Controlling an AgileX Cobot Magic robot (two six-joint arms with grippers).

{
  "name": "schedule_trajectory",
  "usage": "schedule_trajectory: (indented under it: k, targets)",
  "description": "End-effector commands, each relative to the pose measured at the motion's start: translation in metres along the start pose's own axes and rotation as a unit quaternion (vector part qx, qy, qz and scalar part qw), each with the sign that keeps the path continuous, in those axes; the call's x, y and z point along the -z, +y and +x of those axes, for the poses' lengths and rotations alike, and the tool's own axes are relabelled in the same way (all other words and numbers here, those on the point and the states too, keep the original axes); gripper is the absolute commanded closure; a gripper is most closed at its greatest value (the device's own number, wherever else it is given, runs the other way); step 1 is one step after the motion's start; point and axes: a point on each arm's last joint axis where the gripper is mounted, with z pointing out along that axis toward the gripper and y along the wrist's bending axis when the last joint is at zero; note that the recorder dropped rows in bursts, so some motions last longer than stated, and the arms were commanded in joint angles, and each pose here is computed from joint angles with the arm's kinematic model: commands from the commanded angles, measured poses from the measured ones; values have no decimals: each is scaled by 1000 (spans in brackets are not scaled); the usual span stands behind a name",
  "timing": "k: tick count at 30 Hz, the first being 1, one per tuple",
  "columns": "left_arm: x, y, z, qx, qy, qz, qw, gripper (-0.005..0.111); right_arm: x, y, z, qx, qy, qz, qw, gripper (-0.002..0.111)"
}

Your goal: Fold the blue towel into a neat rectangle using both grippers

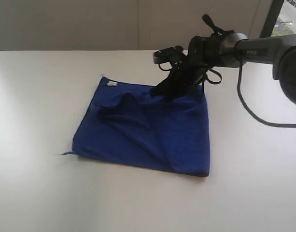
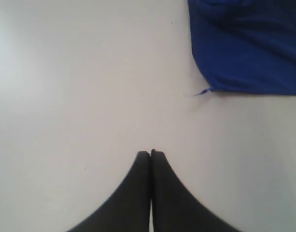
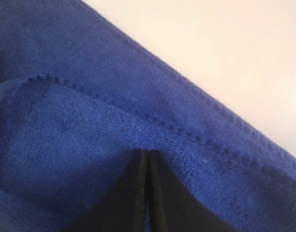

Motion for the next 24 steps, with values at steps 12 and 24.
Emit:
schedule_trajectory:
  k: [12,24]
  targets:
    - [1,-1,1,4,0,4,1000,107,34,-45,56,-111,295,79,946,108]
    - [1,-1,1,4,0,4,1000,107,92,-36,52,-66,261,126,955,108]
